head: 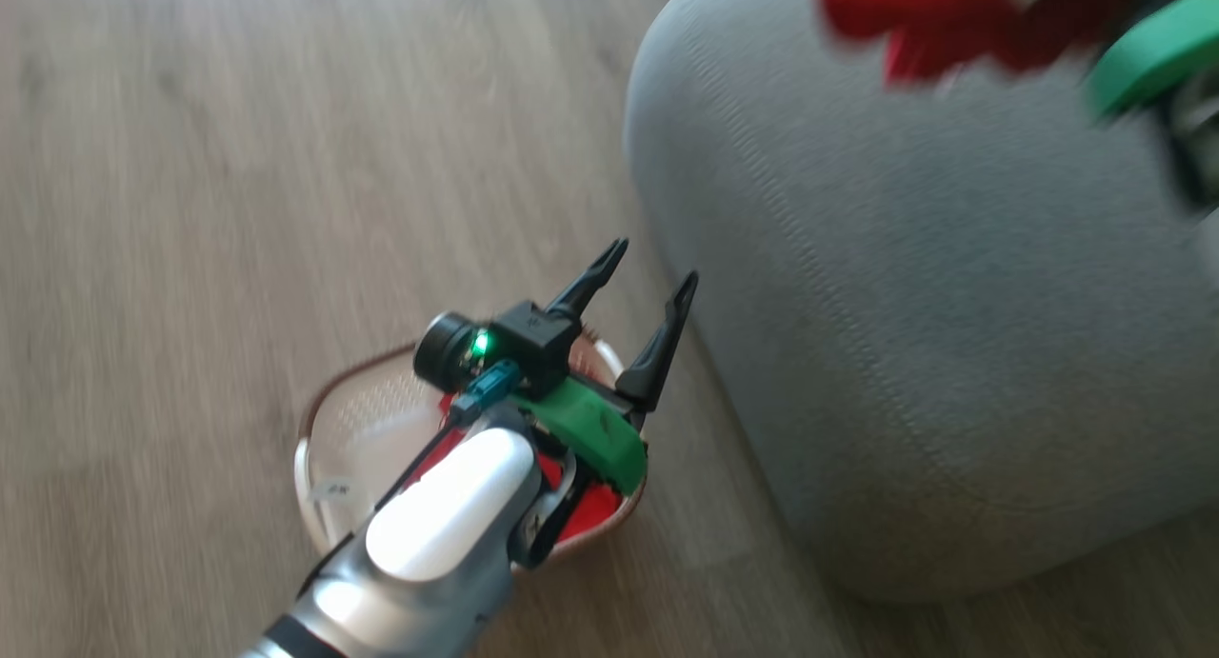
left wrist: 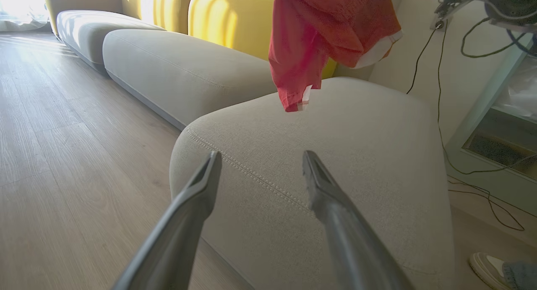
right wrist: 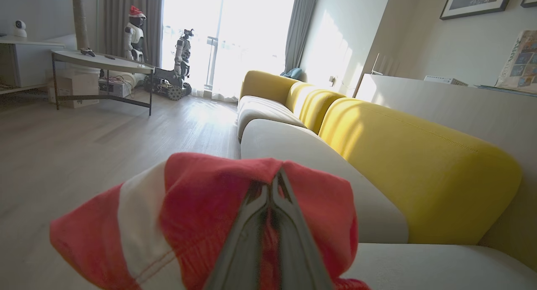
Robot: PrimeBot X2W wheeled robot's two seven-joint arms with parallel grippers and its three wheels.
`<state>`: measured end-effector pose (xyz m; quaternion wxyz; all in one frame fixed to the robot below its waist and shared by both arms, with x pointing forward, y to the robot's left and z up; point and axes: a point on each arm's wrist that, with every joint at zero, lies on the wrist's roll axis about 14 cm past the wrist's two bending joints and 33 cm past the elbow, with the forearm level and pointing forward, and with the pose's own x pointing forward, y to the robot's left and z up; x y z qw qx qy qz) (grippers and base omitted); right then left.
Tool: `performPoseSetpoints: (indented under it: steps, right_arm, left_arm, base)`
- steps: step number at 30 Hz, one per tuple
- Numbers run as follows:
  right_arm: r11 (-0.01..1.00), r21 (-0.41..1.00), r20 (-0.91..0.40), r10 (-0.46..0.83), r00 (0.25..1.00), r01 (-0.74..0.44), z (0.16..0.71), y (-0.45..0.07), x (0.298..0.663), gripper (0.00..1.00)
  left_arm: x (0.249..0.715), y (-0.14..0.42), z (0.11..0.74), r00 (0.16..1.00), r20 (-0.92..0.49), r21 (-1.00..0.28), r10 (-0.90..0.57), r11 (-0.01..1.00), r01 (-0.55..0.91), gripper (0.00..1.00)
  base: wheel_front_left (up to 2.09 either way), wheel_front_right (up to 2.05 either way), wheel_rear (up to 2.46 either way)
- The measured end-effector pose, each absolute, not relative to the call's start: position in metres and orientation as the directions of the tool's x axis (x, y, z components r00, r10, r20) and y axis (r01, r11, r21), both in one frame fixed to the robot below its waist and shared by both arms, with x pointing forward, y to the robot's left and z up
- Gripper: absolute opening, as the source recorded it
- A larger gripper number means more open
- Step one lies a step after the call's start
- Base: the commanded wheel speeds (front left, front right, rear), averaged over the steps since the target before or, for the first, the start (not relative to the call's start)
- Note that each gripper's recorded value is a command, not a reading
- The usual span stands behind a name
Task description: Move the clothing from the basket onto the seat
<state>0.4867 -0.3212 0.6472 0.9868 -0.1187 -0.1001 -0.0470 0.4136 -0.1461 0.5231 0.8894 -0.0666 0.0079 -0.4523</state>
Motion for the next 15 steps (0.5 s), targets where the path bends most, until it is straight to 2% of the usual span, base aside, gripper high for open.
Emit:
performPoseSetpoints:
  steps: [3,7,15]
  right_arm:
    - [0.955,-0.242,0.233,-0.114,0.966,0.171,0.668,-0.344,0.521,0.00]
    - [0.947,-0.221,0.215,-0.188,0.958,0.235,0.664,-0.370,0.550,0.00]
    - [0.937,-0.205,0.040,-0.280,0.959,0.282,0.578,-0.390,0.586,0.00]
  left_arm:
    - [0.432,-0.134,0.512,0.616,0.032,-0.125,-0.787,0.609,0.784,1.00]
    - [0.451,-0.122,0.500,0.638,0.018,-0.110,-0.770,0.633,0.767,1.00]
    - [0.471,-0.100,0.472,0.670,-0.016,-0.127,-0.742,0.666,0.735,1.00]
  base:
    - [0.00,0.00,0.00]
    - [0.00,0.00,0.00]
    - [0.00,0.00,0.00]
